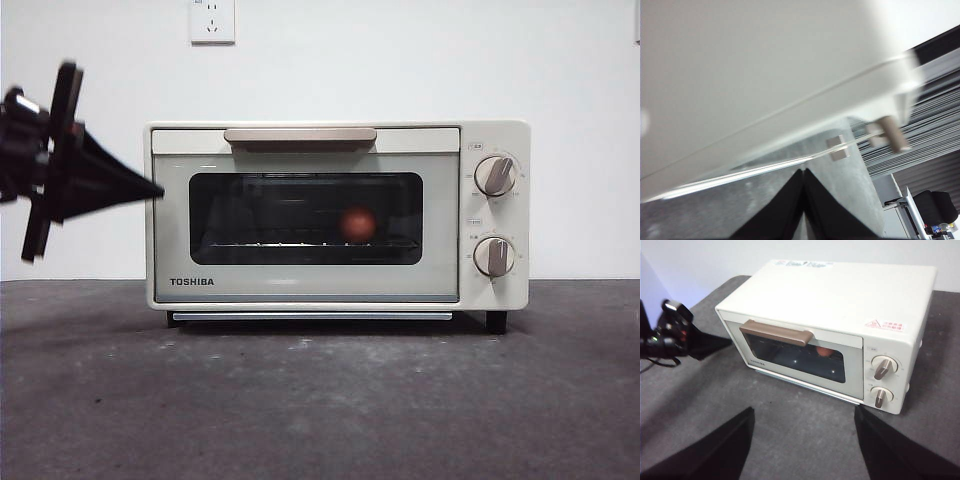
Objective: Eggoven
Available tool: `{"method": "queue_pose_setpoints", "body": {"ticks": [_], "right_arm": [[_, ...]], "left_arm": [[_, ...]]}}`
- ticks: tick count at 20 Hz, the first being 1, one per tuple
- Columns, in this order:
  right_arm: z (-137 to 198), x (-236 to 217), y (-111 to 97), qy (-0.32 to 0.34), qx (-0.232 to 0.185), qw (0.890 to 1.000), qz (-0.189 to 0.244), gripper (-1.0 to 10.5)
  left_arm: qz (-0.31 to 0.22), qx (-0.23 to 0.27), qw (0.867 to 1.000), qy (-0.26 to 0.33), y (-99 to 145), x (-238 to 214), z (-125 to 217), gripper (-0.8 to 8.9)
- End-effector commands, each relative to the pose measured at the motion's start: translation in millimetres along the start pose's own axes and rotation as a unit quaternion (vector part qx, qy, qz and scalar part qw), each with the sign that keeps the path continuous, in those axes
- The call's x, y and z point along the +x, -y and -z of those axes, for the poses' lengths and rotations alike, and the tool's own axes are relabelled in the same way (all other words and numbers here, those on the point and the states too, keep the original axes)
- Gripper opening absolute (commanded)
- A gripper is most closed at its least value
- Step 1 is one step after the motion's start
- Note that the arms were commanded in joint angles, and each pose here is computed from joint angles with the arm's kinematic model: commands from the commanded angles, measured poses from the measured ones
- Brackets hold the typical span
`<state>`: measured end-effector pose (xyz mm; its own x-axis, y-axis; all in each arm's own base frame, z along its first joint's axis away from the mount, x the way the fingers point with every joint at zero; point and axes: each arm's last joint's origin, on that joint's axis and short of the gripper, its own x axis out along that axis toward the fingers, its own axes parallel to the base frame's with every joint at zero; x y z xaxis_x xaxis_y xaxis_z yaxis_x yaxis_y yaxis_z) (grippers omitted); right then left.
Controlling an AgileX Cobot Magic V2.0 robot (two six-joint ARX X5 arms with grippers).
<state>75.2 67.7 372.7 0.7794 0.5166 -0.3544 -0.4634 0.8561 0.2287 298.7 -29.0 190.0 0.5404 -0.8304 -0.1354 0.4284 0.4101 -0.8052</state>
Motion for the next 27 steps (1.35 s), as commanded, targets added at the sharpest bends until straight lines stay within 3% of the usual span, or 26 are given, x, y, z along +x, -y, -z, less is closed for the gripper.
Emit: {"method": "queue_pose_setpoints", "body": {"ticks": [1, 9, 13, 15, 17, 21, 27], "right_arm": [[-1.5, -0.5, -1.4, -0.002, 0.002, 1.000, -0.002, 3.2], [-0.7, -0.4, -1.2, -0.006, 0.000, 1.000, -0.001, 2.8], [-0.7, -0.4, -1.1, -0.006, -0.010, 1.000, 0.000, 2.3], [-0.4, -0.1, -1.1, -0.007, -0.025, 1.000, 0.000, 1.3], [0.8, 1.0, -0.9, -0.009, -0.041, 0.999, 0.000, 0.1], [8.4, 9.1, -0.1, -0.018, -0.051, 0.999, 0.002, 0.1], [16.4, 16.3, 1.5, -0.029, -0.054, 0.998, 0.013, 0.1]], "left_arm": [[0.012, 0.025, 1.000, 0.013, 20.0, -5.0, -8.2, 0.07], [-0.002, 0.108, 0.993, 0.042, 96.8, -34.8, -3.5, 0.07], [-0.053, 0.157, 0.985, 0.052, 128.8, -53.5, 11.9, 0.07], [-0.099, 0.180, 0.977, 0.057, 142.0, -64.5, 21.2, 0.07], [-0.135, 0.201, 0.969, 0.055, 152.0, -74.7, 29.6, 0.07], [-0.165, 0.229, 0.958, 0.052, 164.3, -92.2, 44.1, 0.07], [-0.153, 0.255, 0.952, 0.073, 178.3, -106.3, 52.1, 0.07]]}}
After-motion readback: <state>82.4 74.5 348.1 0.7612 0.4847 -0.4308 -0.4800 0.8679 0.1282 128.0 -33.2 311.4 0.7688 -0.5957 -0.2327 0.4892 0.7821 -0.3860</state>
